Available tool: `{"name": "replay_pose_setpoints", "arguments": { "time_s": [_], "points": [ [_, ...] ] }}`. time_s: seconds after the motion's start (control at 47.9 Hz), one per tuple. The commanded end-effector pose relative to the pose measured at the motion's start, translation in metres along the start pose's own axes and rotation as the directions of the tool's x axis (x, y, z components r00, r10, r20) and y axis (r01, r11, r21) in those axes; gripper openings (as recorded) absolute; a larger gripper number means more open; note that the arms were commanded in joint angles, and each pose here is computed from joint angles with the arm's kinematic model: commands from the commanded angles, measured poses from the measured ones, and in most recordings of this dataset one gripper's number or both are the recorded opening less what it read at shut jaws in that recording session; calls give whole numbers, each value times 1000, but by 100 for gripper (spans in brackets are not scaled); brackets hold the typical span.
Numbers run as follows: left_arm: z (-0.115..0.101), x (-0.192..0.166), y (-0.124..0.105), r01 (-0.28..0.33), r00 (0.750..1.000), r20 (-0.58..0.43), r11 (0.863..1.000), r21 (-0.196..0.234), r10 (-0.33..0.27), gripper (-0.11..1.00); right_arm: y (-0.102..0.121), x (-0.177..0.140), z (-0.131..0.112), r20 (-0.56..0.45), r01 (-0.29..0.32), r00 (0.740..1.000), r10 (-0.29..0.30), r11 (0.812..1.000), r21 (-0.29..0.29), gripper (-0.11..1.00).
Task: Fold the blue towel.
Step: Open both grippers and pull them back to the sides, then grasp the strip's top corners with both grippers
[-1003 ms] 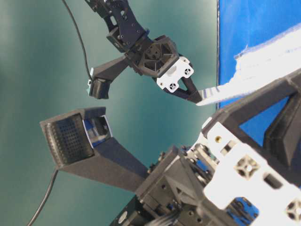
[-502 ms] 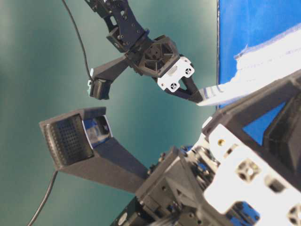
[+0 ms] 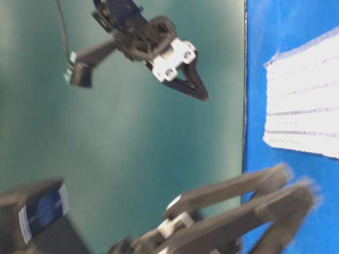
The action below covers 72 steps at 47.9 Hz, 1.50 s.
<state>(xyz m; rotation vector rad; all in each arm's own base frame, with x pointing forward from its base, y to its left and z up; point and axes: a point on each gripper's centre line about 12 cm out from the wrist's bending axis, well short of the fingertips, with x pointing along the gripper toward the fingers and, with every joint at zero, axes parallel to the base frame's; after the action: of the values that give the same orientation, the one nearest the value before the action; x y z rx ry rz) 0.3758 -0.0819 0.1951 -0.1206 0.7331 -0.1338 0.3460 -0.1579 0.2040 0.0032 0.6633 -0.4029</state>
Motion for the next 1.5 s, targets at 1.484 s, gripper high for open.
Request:
{"name": "replay_pose_setpoints", "arguments": {
  "time_s": [1.484],
  "points": [
    [5,-59,173,-352,849,367,925,-141,380,86,6,-60,-32,216,-89,975,57,986,141,66]
  ]
}}
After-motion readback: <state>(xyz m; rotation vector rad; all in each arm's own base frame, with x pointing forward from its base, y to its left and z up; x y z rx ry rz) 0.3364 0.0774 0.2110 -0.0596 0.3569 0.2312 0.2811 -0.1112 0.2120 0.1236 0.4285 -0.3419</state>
